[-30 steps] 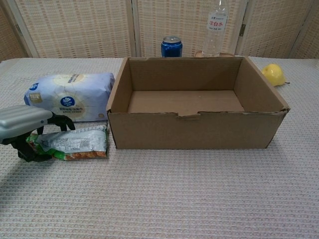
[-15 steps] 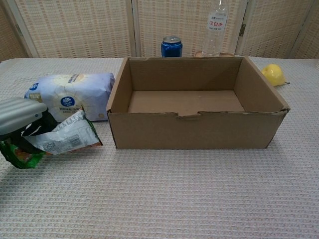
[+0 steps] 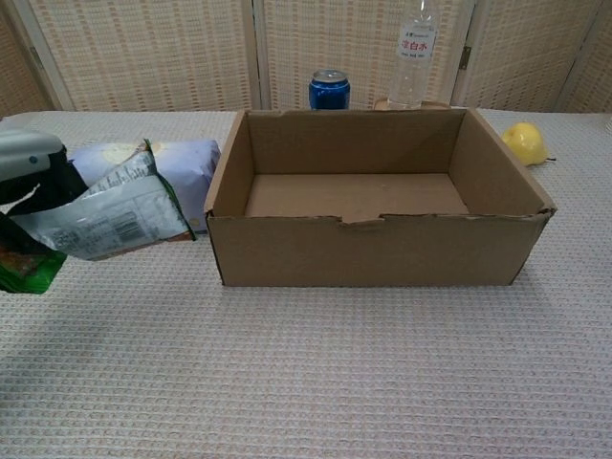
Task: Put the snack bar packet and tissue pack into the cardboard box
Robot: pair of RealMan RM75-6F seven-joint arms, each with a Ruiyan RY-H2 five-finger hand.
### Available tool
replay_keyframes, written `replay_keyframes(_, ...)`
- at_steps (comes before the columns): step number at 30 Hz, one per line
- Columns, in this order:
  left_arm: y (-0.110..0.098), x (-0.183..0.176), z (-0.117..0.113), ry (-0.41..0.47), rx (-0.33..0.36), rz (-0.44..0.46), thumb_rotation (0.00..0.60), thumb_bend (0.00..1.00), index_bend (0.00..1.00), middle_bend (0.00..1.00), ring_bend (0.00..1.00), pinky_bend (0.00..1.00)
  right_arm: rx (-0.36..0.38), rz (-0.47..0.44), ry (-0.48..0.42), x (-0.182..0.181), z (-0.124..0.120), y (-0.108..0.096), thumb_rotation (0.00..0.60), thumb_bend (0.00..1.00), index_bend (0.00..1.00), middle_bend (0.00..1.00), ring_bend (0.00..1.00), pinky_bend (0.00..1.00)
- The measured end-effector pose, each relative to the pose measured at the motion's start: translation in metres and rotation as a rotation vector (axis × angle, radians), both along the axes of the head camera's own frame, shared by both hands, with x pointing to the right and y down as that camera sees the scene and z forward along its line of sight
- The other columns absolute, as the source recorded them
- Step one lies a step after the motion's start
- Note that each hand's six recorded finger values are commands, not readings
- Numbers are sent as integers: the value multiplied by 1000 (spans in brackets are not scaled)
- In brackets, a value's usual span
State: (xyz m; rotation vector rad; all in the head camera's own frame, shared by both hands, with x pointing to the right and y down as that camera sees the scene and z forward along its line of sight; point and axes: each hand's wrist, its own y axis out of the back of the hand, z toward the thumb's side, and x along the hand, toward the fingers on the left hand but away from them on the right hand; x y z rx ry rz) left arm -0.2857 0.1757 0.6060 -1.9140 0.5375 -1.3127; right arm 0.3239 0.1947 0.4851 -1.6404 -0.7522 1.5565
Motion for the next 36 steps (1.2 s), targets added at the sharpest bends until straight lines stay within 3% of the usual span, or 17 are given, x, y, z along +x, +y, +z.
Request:
replay_keyframes(5, -25, 17, -31, 1, 72, 52, 600, 414, 779, 889, 752, 855, 1, -3, -5, -1, 0, 0, 600, 16, 65, 42, 0, 0)
replay_keyframes(9, -60, 46, -40, 6, 172, 123, 600, 413, 779, 890, 752, 855, 8, -1, -12, 0, -3, 0, 600, 15, 65, 42, 0, 0)
replay_keyframes(19, -100, 122, -11, 90, 242, 133, 600, 428, 781, 894, 752, 855, 4, 24, 0, 6, -2, -5, 600, 16, 65, 42, 0, 0)
replay_keyframes(27, -117, 177, 7, 82, 237, 124, 600, 430, 781, 895, 753, 857, -7, 37, 11, 9, 1, -7, 600, 16, 65, 42, 0, 0)
replay_keyframes(33, -122, 212, 13, 113, 237, 62, 600, 431, 780, 892, 753, 855, -5, 44, 10, 10, 0, -8, 600, 16, 65, 42, 0, 0)
replay_keyframes(35, -123, 216, 15, 120, 243, 40, 600, 429, 758, 862, 730, 835, -3, 45, 10, 10, -1, -8, 600, 16, 65, 42, 0, 0)
replay_keyframes(36, -123, 218, 16, 128, 244, 24, 600, 412, 692, 789, 672, 784, -2, 46, 9, 11, -1, -8, 600, 16, 65, 42, 0, 0)
